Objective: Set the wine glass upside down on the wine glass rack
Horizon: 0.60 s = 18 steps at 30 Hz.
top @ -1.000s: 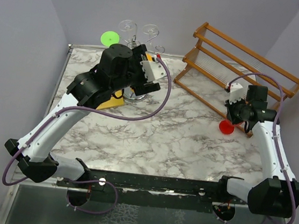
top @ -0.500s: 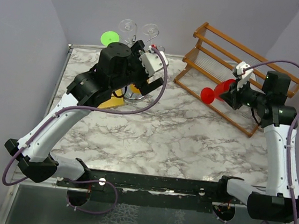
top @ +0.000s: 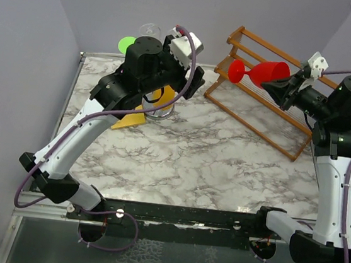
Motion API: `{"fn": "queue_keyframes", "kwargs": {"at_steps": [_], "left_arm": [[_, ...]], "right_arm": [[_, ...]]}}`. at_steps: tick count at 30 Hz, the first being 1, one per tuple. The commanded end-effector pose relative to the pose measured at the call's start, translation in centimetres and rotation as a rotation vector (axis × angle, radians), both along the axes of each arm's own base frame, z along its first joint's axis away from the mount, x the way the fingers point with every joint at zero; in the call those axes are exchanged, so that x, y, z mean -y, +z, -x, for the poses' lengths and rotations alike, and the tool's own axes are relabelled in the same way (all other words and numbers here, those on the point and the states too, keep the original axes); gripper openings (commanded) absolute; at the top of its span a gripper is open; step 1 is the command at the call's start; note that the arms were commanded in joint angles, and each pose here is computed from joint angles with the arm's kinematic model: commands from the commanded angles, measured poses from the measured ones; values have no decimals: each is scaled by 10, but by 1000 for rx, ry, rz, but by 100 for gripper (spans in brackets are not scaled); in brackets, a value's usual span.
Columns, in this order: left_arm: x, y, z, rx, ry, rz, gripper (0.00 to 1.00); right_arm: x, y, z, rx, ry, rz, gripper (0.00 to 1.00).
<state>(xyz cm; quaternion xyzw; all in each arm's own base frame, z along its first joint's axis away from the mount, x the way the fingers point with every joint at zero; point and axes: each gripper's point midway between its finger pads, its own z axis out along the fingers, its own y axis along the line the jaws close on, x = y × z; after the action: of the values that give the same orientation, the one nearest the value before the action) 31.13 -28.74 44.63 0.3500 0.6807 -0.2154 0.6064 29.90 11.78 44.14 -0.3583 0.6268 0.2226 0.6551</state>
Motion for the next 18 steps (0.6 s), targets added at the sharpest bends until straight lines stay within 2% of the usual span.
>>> {"fn": "queue_keyframes", "kwargs": {"at_steps": [1,12,18], "left_arm": [[13,19,3,-98,-24,183,83],[35,35,-7,-225,-104,392,81],[49,28,-22,-281,-106,440,76]], "right_arm": [[-11,36,5,63,69,-82,2],[-19,58,9,21,122,-197,2],[-25,60,14,-23,166,-238,2]]}}
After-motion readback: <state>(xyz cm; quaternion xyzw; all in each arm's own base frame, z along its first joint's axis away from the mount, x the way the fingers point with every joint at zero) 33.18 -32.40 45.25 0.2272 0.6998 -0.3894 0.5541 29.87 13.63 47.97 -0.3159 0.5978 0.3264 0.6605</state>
